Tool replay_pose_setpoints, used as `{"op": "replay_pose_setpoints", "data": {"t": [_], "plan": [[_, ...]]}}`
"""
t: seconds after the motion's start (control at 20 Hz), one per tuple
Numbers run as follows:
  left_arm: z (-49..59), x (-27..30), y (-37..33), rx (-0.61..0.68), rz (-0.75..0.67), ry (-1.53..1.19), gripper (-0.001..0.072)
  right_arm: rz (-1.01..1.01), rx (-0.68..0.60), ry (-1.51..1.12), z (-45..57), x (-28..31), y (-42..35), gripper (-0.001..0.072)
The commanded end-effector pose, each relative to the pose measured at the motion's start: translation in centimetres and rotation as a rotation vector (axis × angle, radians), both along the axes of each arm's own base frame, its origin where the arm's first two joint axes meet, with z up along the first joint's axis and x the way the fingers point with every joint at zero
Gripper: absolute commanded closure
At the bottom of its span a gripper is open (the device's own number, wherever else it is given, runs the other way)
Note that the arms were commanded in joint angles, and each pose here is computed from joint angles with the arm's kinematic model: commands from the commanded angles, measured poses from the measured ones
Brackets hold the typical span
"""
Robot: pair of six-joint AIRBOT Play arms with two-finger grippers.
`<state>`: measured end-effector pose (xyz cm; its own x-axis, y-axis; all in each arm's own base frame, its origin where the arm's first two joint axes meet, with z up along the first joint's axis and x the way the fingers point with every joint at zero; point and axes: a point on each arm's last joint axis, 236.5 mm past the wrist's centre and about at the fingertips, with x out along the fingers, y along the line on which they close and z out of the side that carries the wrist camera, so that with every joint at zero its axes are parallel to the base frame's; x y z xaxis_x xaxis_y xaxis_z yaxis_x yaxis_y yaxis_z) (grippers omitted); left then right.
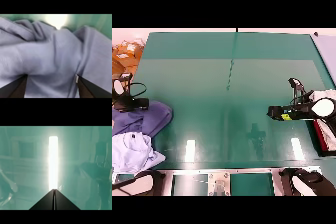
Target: Fold the shirts.
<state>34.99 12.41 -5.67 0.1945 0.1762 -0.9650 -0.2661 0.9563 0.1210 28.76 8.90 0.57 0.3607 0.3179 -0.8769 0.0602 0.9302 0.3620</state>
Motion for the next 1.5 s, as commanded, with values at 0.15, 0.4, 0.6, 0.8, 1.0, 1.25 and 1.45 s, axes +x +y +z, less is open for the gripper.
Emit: {"op": "replay_pose_setpoints", "data": {"t": [0.15, 0.4, 0.6, 0.8, 1.0, 1.25, 1.45], "plan": [[-4.4, -1.9, 0.7, -0.072, 0.041, 0.127, 0.0686, -0.006, 0.006, -0.011, 0.0, 0.4, 0.1, 0.0694], [3.6, 2.4, -2.6, -0.220, 0.029, -0.003, 0.0689, -0.008, 0.012, -0.013, 0.2, 0.4, 0.2, 0.0694], [17.4, 6.8, -9.5, -0.255, -0.139, -0.303, 0.0689, 0.003, 0.011, -0.070, 2.3, 1.7, 0.2, 0.0695], [26.9, 4.7, -21.0, -0.341, -0.387, -0.460, 0.0689, 0.010, 0.013, -0.141, 5.7, 3.2, 0.4, 0.0695], [28.1, 0.8, -31.9, -0.492, -0.586, -0.440, 0.0688, 0.016, 0.017, -0.184, 7.9, 3.9, 0.5, 0.0695], [20.6, -2.9, -40.5, -0.546, -0.736, -0.260, 0.0681, 0.037, 0.014, -0.133, 7.6, 2.7, 0.7, 0.0687], [14.3, -4.8, -42.1, -0.556, -0.736, -0.072, 0.0005, 0.037, 0.008, -0.112, 7.3, 2.4, 0.3, 0.0213]]}}
